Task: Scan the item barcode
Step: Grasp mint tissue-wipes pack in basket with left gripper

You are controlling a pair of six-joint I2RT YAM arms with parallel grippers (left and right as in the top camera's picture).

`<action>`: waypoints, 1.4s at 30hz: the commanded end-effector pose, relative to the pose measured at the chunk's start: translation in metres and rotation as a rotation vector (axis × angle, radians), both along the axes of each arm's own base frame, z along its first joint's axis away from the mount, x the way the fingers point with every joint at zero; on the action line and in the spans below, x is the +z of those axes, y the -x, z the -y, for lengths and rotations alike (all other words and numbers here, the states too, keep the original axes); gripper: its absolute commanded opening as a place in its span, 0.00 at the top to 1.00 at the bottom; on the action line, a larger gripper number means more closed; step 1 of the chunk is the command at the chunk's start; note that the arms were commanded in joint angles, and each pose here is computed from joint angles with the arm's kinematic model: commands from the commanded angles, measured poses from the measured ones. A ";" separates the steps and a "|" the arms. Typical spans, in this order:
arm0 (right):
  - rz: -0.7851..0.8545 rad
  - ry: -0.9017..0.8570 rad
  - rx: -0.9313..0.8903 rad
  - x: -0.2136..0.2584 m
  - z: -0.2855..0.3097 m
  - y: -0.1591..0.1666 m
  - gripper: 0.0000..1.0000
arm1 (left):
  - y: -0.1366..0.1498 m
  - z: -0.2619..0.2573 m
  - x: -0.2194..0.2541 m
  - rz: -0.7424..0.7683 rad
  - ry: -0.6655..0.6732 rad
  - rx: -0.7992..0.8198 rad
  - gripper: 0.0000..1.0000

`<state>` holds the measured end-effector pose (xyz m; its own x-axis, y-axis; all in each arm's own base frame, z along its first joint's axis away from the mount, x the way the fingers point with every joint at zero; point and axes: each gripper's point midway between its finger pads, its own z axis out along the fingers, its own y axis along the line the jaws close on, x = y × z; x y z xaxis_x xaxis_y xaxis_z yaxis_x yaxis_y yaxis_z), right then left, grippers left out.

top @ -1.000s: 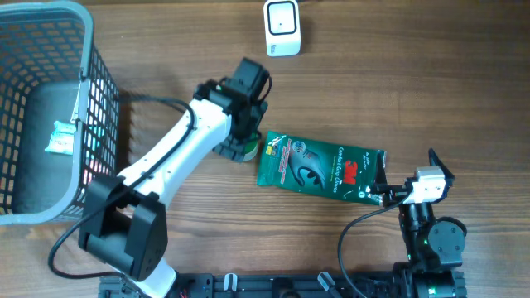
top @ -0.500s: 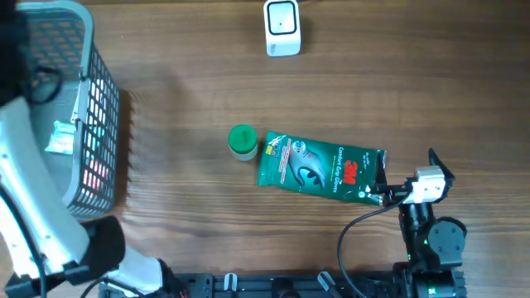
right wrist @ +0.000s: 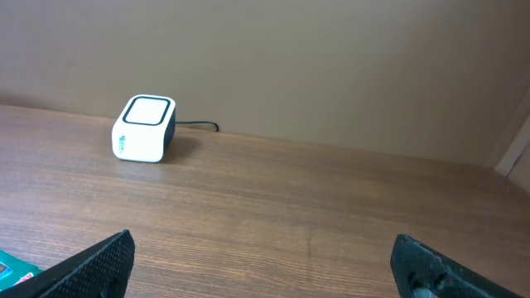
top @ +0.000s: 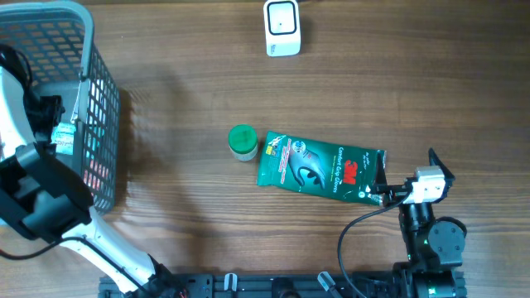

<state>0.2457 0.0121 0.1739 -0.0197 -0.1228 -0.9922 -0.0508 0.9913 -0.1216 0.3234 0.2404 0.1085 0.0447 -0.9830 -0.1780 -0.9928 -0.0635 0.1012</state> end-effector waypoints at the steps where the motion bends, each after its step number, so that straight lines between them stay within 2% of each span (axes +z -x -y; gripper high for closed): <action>1: 0.007 0.007 0.009 0.001 -0.002 0.000 0.00 | -0.011 0.006 -0.021 -0.011 0.085 -0.167 0.00; 13: 0.007 0.006 0.009 0.001 -0.002 0.000 0.00 | -0.010 0.017 -0.065 -0.065 0.165 -0.249 0.00; 15: 0.007 0.007 0.009 0.001 -0.002 0.000 0.00 | -0.008 0.019 -0.076 -0.068 0.168 -0.250 0.03; 16: 0.008 0.007 0.009 0.001 -0.002 0.000 0.00 | -0.006 0.020 -0.081 -0.072 0.169 -0.250 0.12; 18: 0.007 0.007 0.009 0.001 -0.002 0.000 0.00 | -0.002 0.023 -0.085 -0.085 0.179 -0.249 0.41; 19: 0.007 0.007 0.009 0.001 -0.002 0.000 0.00 | 0.000 0.023 -0.085 -0.089 0.183 -0.249 0.48; 22: 0.007 0.007 0.009 0.001 -0.002 0.000 0.00 | 0.004 0.026 -0.083 -0.105 0.196 -0.247 0.57; 25: 0.007 0.007 0.009 0.001 -0.002 0.000 0.00 | 0.006 0.027 -0.071 -0.117 0.205 -0.245 0.57; 28: 0.007 0.007 0.009 0.001 -0.002 0.000 0.00 | -0.002 0.020 -0.031 -0.095 0.189 -0.238 0.57; 32: 0.007 0.006 0.009 0.001 -0.002 0.000 0.00 | -0.020 0.009 0.056 0.020 0.099 -0.245 0.57; 33: 0.007 0.007 0.009 0.001 -0.002 0.000 0.00 | -0.036 0.011 0.093 0.143 0.070 -0.329 0.62; 35: 0.007 0.007 0.009 0.001 -0.002 0.000 0.00 | -0.048 0.027 0.137 0.307 0.057 -0.383 0.61; 38: 0.007 0.007 0.009 0.001 -0.002 0.000 0.00 | -0.044 0.057 0.197 0.493 0.038 -0.431 0.61; 42: 0.007 0.007 0.009 0.001 -0.002 0.000 0.00 | -0.024 0.112 0.264 0.650 -0.024 -0.558 0.62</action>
